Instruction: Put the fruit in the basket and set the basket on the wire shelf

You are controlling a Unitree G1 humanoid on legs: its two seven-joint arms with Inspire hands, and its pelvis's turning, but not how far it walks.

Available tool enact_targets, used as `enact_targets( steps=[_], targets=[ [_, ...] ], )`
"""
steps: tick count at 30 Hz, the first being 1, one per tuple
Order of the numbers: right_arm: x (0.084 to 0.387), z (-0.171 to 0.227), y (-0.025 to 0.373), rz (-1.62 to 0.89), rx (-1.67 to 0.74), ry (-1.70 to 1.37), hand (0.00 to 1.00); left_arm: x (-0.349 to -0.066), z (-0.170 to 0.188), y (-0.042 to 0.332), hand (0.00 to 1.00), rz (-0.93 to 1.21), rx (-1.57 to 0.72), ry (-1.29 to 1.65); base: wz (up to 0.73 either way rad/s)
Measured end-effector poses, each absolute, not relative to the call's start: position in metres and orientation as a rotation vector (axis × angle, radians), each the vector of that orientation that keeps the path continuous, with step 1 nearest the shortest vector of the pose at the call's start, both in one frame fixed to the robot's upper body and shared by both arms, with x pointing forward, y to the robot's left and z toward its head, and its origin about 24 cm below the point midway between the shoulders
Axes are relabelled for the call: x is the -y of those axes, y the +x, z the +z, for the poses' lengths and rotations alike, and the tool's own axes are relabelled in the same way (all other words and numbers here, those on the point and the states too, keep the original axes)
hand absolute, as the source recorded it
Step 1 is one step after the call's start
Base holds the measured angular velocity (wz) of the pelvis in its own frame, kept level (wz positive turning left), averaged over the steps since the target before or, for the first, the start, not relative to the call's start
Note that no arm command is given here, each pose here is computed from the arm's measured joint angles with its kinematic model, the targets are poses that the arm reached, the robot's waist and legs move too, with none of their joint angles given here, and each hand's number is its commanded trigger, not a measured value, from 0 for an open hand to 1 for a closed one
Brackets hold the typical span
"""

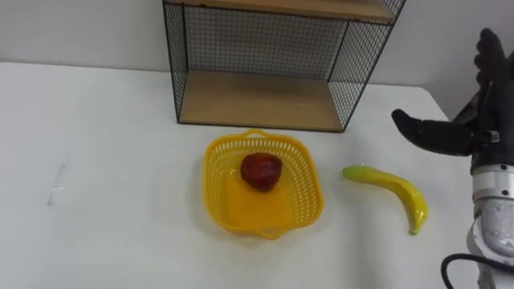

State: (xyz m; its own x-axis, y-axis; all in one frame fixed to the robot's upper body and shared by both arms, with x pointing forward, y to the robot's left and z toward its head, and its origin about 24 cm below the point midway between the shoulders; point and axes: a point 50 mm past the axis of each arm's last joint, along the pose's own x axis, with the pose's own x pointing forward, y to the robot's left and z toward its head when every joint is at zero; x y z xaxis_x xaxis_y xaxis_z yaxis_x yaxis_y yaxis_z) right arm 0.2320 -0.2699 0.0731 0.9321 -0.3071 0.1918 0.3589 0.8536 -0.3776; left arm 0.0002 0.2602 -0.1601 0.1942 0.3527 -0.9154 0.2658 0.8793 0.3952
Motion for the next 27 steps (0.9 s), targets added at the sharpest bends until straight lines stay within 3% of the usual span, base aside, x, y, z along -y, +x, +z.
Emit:
enact_targets(
  steps=[15, 27],
  targets=[
    [0.294, 0.014, 0.222, -0.233, -0.278, -0.504, 0.0, -0.27, -0.155, 0.003, 0.0, 0.074, -1.422, 0.526, 0.0],
    [0.305, -0.011, 0.225, -0.172, -0.441, -0.497, 0.0, -0.276, -0.153, 0.007, 0.0, 0.108, -1.417, 0.515, 0.0]
  ],
)
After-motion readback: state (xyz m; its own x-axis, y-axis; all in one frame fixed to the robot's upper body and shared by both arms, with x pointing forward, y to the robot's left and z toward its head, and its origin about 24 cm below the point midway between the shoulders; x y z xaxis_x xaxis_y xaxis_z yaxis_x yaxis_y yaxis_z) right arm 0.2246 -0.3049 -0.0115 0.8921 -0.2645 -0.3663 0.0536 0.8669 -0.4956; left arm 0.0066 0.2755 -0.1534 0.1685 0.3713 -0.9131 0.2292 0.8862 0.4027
